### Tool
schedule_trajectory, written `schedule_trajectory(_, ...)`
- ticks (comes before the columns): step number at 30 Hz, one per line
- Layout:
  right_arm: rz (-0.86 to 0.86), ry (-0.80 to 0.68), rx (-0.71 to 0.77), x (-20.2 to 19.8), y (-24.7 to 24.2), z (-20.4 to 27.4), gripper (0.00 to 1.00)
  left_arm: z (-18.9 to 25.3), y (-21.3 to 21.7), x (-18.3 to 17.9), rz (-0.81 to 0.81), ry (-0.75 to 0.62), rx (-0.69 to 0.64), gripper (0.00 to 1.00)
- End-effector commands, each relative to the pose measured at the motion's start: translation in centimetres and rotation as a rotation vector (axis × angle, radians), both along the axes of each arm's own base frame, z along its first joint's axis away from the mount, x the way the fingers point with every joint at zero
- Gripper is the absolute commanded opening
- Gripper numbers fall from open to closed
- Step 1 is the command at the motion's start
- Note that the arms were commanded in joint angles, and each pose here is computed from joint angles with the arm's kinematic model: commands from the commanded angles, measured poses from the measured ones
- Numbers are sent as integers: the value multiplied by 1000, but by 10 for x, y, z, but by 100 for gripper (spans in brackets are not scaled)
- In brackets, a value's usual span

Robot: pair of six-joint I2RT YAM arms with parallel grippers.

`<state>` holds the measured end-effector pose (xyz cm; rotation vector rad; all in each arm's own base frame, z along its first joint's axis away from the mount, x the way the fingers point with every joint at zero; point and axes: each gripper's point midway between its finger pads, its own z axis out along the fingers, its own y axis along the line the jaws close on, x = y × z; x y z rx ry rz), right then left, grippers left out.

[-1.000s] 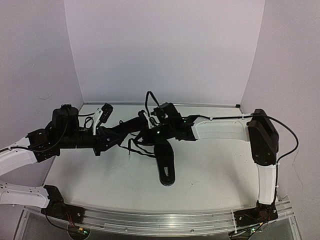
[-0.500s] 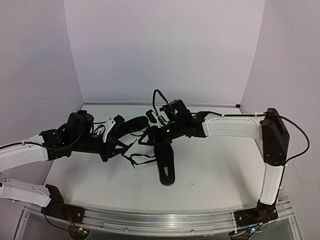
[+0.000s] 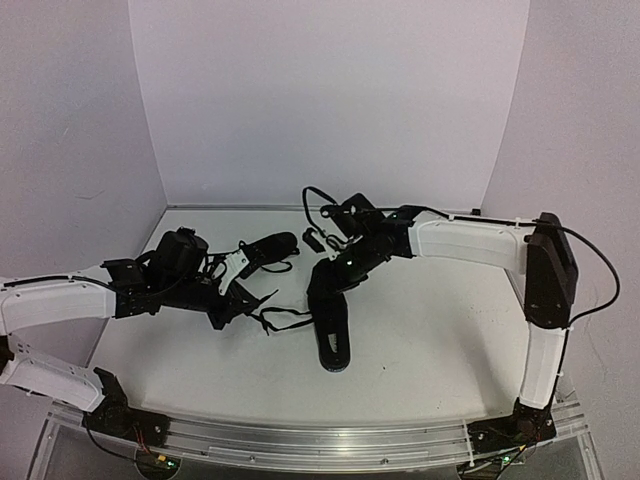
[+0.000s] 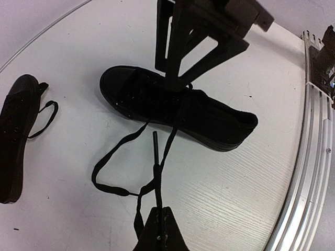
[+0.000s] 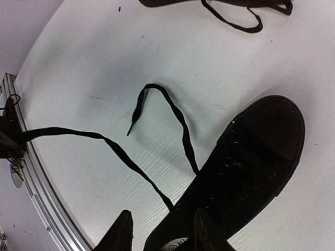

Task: Tie the shoes

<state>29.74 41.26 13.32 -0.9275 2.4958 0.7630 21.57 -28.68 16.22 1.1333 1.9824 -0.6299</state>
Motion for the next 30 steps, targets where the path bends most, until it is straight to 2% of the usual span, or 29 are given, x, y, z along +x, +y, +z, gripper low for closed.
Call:
schedule_trajectory(1,33,2,-68,1,0,-16,37,19,-7,8,-16,-94,-31,0)
schedule_trajectory(14,35,-13,-202,10,-11,-47,31,14,-9,7,-32,-90,-28,0)
schedule_trajectory(20,12,-53,-247,18,-20,-48,31,12,-12,9,-38,-89,-29,0)
schedule_trajectory(25,13,-78,-268,22,-22,-50,37,12,-16,9,-48,-82,-33,0)
schedule_trajectory(30,9,-109,-303,27,-27,-50,37,12,-17,9,-50,-78,-37,0)
